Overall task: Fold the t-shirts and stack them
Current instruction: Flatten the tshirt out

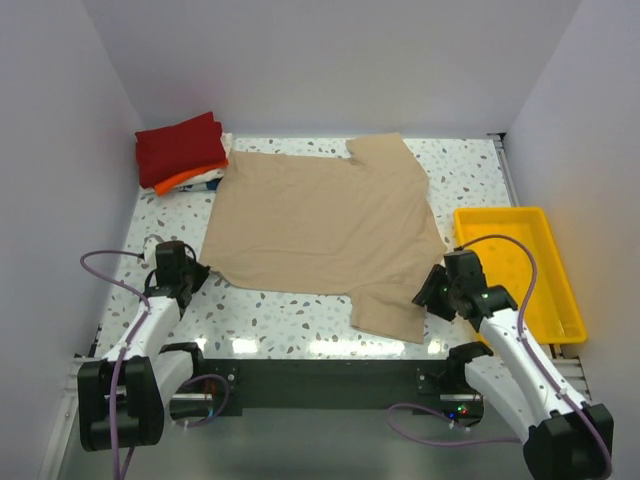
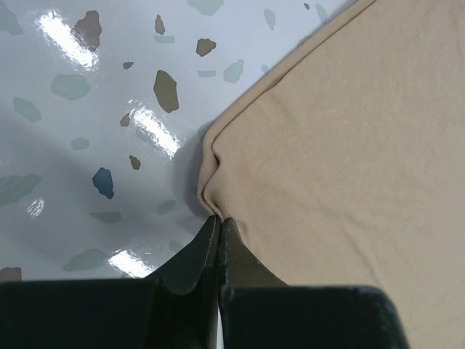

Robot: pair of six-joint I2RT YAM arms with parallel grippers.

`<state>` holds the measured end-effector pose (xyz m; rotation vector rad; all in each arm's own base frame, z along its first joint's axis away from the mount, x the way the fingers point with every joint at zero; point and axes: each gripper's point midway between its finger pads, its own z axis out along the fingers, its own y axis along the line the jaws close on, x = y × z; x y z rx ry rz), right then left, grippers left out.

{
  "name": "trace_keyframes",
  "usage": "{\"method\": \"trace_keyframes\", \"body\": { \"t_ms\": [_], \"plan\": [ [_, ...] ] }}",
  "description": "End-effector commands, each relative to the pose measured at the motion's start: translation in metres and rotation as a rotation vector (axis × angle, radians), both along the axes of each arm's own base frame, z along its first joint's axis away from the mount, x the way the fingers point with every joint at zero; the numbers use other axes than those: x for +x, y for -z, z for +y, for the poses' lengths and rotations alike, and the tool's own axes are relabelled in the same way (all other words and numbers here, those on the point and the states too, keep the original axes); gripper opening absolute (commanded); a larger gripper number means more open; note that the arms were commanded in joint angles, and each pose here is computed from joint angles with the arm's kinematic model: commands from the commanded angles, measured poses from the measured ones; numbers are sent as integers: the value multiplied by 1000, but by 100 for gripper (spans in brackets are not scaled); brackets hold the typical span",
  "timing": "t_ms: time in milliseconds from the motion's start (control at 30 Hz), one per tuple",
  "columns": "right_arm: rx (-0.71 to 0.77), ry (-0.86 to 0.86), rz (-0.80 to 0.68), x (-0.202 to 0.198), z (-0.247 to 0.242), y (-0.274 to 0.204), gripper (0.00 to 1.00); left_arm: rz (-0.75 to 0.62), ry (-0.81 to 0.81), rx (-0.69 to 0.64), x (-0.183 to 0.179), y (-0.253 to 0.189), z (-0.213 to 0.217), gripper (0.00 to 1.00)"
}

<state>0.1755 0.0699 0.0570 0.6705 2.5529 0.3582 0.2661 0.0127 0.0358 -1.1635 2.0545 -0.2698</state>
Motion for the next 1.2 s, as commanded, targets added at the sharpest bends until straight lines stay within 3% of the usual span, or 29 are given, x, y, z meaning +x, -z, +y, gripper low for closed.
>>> {"method": "trace_keyframes", "body": {
  "t_ms": [0,367,633,800,867,967,1167],
  "plan": [
    [-42,-11,94,-26,2,15,49,-72,4,15,16,-17,4,0],
    [-48,-102,241,-67,17,37,50,-38,2,0,13,-4,2,0],
    [-96,-168,328,-71,22,43,50,-34,2,-2,12,-4,1,0],
    [-95,-170,324,-61,27,52,36,-35,1,-3,13,-4,1,0],
    [-81,-160,301,-56,30,55,18,-35,5,-3,13,-4,1,0],
    [-70,-161,264,-48,33,47,3,-23,1,3,11,-3,2,0],
    [-106,-154,89,-27,24,-12,0,2,-41,25,2,-3,9,0]
  ]
}}
